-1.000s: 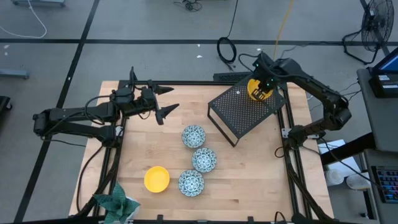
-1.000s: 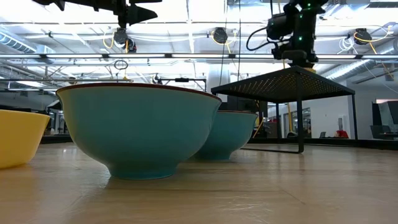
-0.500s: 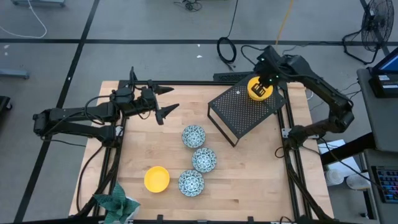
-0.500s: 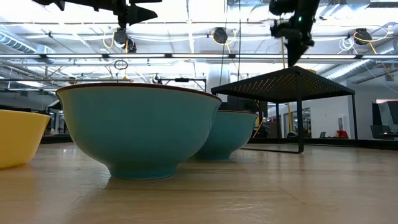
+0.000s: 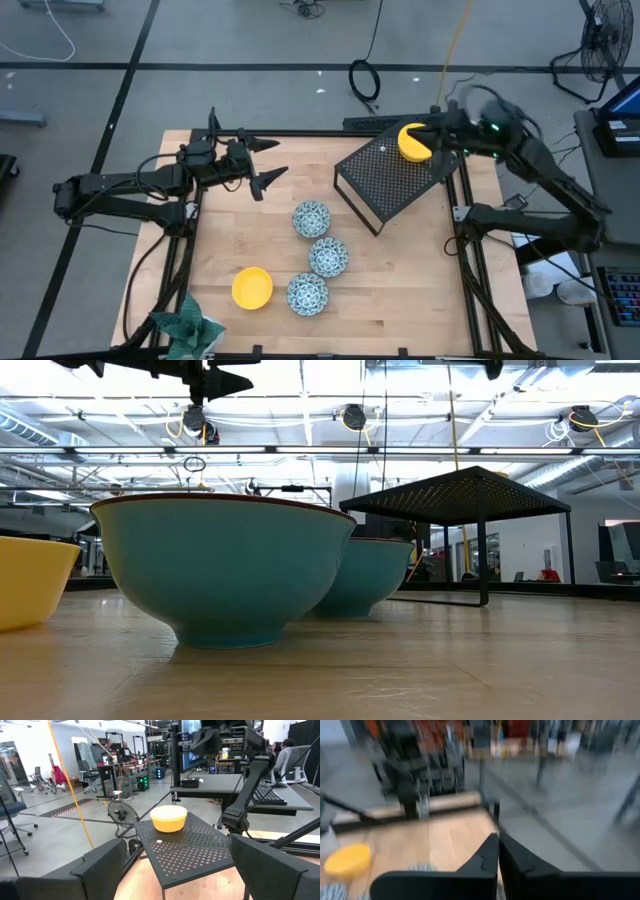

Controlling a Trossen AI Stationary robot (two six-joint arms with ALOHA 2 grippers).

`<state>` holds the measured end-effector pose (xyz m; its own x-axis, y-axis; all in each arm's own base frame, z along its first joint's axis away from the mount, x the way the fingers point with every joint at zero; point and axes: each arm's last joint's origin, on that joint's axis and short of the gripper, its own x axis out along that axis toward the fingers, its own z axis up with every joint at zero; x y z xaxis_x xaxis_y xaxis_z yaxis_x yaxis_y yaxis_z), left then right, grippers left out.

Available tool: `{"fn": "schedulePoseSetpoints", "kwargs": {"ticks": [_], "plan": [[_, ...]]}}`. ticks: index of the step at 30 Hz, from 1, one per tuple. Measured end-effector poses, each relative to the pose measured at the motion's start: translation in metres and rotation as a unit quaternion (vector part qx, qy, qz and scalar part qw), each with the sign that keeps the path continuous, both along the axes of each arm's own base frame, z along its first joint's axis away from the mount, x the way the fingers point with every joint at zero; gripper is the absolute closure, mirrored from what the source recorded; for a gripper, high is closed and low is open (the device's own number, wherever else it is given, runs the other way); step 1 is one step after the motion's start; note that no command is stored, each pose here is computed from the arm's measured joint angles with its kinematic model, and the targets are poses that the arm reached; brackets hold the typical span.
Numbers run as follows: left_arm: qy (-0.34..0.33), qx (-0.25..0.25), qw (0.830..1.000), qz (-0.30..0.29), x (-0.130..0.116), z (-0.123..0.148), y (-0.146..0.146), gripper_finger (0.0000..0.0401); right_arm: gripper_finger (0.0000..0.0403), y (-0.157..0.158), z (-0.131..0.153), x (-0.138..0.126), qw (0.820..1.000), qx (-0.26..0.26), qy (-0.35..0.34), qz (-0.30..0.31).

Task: Pick & Place Mini bowls
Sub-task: Stack the yellow bowl on the yellow bowls on the shelf

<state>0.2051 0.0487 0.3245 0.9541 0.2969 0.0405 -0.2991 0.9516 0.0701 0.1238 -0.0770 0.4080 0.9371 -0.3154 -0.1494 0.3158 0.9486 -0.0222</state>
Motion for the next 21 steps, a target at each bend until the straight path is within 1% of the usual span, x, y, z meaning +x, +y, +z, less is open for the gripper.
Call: {"fn": "schedulePoseSetpoints", "kwargs": {"ticks": [3, 6, 9, 12, 14, 18, 21], "plan": [[0.000, 0.000, 1.000, 0.000, 0.000, 0.000, 0.000, 0.0050, 0.0403, 0.011, -0.013, -0.006, 0.996, -0.047, -0.066, 0.031], [0.000, 0.000, 1.000, 0.000, 0.000, 0.000, 0.000, 0.0050, 0.0403, 0.014, -0.036, -0.006, 0.990, -0.081, -0.104, 0.044], [0.000, 0.000, 1.000, 0.000, 0.000, 0.000, 0.000, 0.0050, 0.0403, 0.011, -0.058, -0.002, 0.989, -0.089, -0.116, 0.021], [0.000, 0.000, 1.000, 0.000, 0.000, 0.000, 0.000, 0.0050, 0.0403, 0.007, -0.076, 0.003, 0.990, -0.071, -0.119, 0.006], [0.000, 0.000, 1.000, 0.000, 0.000, 0.000, 0.000, 0.0050, 0.0403, 0.006, -0.089, 0.006, 0.990, -0.063, -0.128, 0.019], [0.000, 0.000, 1.000, 0.000, 0.000, 0.000, 0.000, 0.0050, 0.0403, 0.008, -0.117, 0.011, 0.985, -0.073, -0.148, 0.059], [0.000, 0.000, 1.000, 0.000, 0.000, 0.000, 0.000, 0.0050, 0.0403, 0.012, -0.125, 0.010, 0.978, -0.087, -0.168, 0.089]]}}
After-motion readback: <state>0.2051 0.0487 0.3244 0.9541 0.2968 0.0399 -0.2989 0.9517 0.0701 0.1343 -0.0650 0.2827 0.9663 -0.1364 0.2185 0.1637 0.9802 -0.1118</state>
